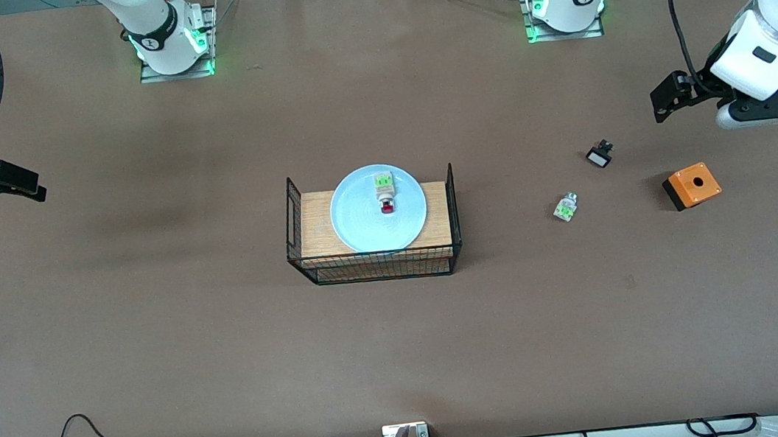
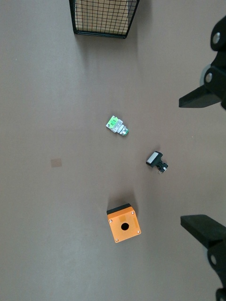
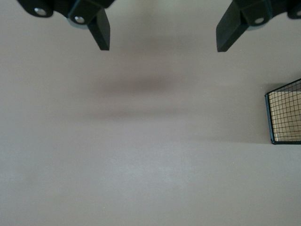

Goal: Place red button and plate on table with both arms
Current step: 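Reach the left gripper over the red button on the blue plate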

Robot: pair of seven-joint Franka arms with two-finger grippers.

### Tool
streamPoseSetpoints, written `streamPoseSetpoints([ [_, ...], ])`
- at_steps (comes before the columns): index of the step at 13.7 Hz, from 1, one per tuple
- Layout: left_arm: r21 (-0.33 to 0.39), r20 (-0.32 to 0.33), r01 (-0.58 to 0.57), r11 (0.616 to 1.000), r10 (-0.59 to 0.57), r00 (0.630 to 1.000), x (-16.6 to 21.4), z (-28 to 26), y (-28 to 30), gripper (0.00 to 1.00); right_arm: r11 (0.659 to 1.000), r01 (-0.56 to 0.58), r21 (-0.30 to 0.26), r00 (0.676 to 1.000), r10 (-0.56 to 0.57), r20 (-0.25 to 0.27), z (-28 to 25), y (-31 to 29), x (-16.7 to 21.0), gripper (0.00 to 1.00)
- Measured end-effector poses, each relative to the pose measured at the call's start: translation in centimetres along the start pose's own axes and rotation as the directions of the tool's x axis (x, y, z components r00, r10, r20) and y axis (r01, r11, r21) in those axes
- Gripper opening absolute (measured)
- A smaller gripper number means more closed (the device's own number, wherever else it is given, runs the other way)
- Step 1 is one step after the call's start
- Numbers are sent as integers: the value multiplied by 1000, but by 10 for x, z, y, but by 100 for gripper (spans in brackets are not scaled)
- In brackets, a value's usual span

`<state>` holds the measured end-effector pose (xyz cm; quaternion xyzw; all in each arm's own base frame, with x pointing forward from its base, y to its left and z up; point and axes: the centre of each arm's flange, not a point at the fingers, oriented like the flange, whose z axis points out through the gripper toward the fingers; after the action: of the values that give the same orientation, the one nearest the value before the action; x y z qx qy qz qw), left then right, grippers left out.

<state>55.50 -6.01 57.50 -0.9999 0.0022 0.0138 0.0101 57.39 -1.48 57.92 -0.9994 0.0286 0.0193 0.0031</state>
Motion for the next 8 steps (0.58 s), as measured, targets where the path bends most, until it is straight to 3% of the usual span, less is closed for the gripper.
streamPoseSetpoints([
  [8,1,13,-2,1000,2,1000,1,-1,1,100,1000,0,0,1000,0,0,0,0,0,100],
])
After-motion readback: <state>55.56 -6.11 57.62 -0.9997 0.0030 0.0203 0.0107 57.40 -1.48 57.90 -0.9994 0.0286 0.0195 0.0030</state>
